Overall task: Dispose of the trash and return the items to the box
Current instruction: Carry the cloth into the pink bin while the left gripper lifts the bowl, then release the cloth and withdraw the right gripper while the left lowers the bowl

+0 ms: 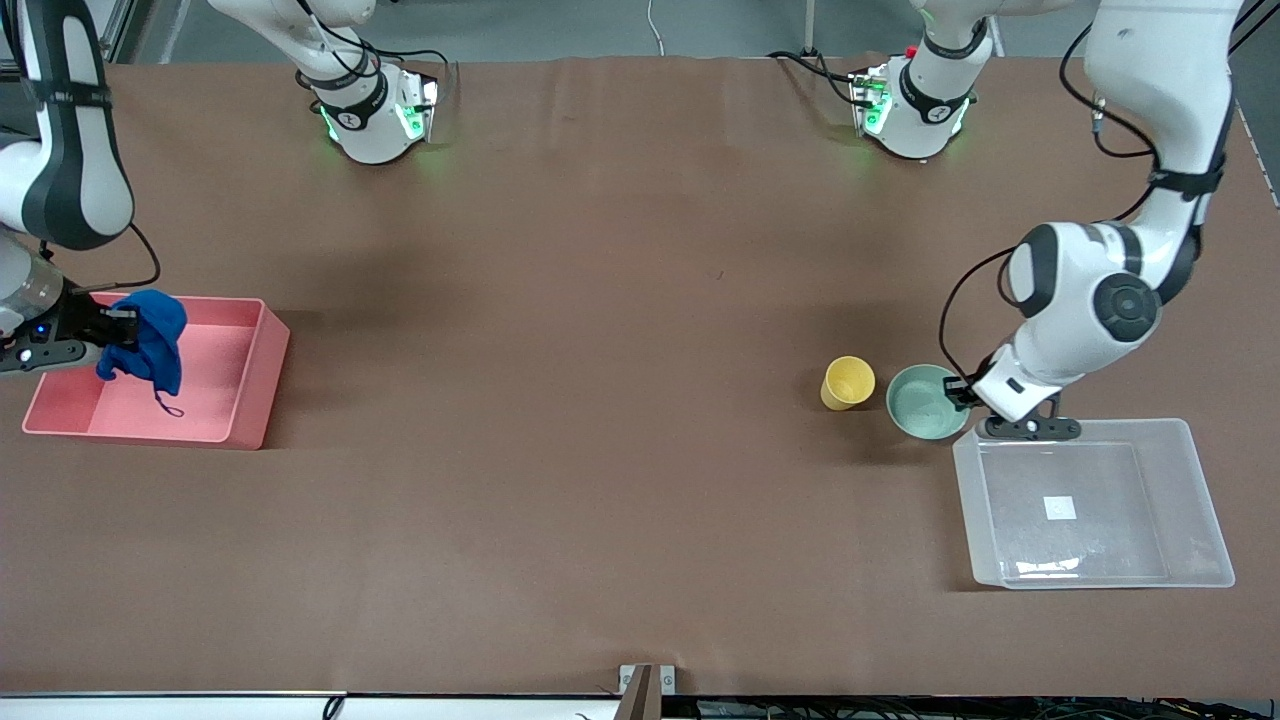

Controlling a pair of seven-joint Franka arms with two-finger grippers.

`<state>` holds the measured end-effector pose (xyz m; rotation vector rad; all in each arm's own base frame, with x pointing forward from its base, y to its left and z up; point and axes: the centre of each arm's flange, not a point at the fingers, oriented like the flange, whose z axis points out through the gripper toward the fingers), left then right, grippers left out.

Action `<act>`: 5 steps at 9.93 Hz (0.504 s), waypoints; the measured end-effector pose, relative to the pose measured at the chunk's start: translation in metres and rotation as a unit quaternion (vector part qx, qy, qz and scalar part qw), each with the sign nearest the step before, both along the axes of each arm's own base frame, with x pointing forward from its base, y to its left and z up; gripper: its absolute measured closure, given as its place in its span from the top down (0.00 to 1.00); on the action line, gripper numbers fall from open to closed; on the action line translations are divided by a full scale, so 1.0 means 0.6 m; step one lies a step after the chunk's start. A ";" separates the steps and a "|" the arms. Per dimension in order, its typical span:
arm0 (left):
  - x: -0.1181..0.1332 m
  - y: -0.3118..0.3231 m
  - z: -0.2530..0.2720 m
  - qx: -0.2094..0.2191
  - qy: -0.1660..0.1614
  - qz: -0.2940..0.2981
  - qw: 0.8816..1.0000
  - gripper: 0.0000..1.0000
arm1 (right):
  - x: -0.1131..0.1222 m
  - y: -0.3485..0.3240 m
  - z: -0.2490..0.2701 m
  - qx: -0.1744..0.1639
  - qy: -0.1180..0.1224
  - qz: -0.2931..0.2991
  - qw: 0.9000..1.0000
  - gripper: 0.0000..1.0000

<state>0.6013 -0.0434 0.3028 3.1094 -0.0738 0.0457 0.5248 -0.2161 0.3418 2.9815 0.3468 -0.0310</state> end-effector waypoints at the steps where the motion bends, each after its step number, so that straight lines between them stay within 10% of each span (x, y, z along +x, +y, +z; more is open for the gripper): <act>1: 0.021 0.000 0.051 0.000 -0.007 0.000 1.000 0.04 | -0.001 -0.013 -0.052 -0.003 0.001 0.002 1.000 0.15; 3: 0.068 0.013 0.116 -0.001 -0.028 -0.008 1.000 0.04 | -0.001 -0.008 -0.136 0.004 0.004 -0.001 1.000 0.17; 5: 0.125 0.059 0.105 -0.001 -0.037 -0.023 0.999 0.04 | -0.003 -0.006 -0.174 0.024 0.008 -0.025 0.999 0.41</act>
